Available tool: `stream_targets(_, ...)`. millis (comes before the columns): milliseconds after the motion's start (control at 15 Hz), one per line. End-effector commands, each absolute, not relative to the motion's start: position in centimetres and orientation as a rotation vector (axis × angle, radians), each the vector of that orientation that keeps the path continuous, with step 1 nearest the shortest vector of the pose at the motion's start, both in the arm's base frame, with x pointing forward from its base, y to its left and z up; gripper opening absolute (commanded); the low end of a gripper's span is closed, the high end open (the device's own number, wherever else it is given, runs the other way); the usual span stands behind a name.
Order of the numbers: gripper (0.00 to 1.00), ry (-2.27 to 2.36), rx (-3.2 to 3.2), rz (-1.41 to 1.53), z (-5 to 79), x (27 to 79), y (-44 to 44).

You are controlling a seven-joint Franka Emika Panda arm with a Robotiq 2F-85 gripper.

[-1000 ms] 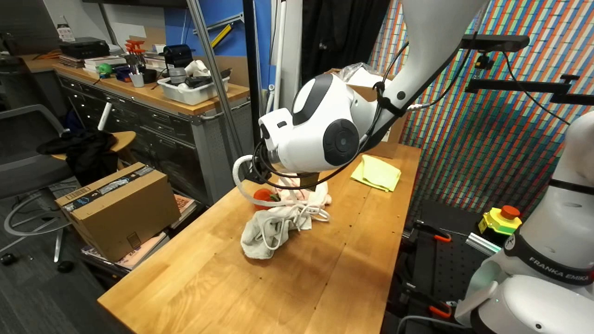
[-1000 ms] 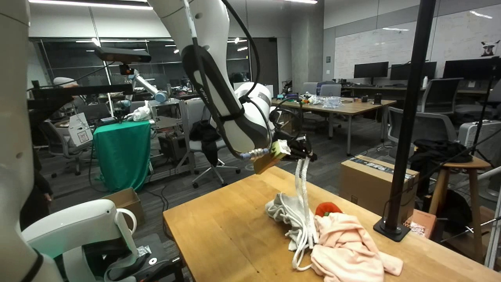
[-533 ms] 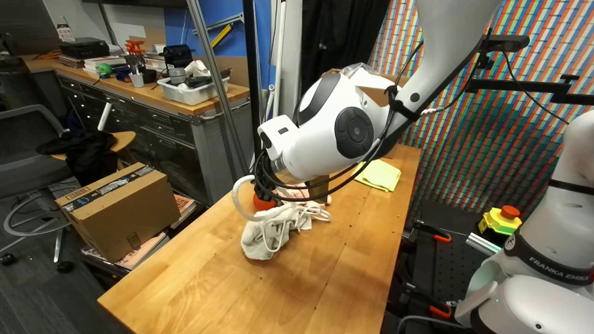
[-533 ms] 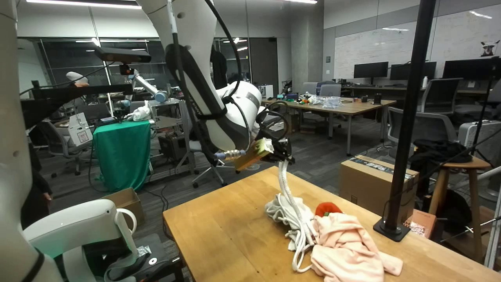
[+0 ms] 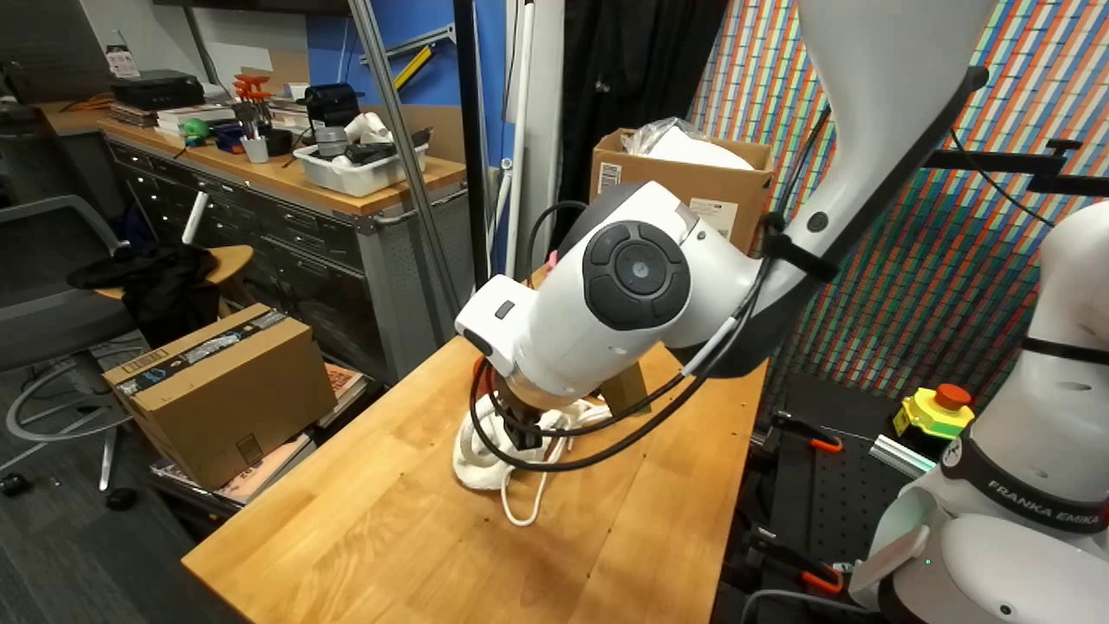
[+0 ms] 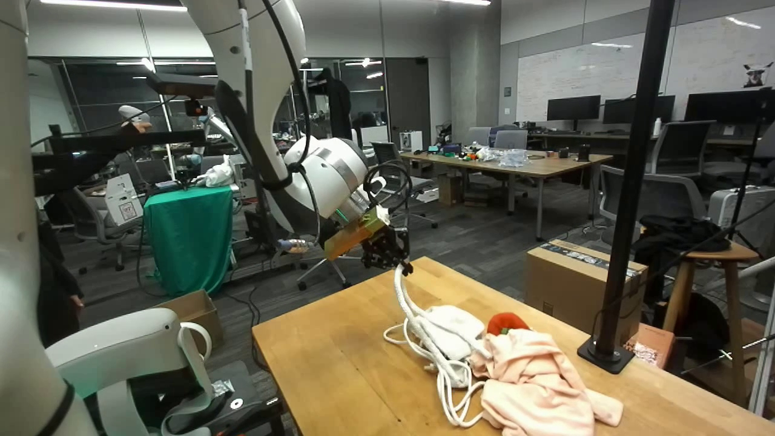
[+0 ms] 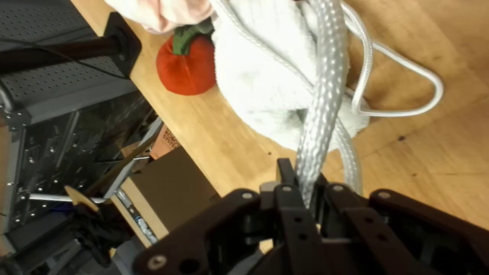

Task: Spread the objects on the table

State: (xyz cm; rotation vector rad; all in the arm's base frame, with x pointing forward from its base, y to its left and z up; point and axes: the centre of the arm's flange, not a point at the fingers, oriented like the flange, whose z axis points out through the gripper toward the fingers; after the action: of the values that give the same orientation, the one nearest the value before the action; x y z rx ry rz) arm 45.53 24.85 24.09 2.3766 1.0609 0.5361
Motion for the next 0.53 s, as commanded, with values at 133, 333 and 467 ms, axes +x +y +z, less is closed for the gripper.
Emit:
stream_targets(133, 0.04, 1.223, 2.417, 0.456, 27.6, 43.7, 29.8)
stream_targets(333, 0.04, 1.27, 2.439, 0.433, 28.0, 42.6, 31.9)
stream_targets(467, 0.04, 1.313, 2.442, 0.403, 28.2, 41.8, 33.0)
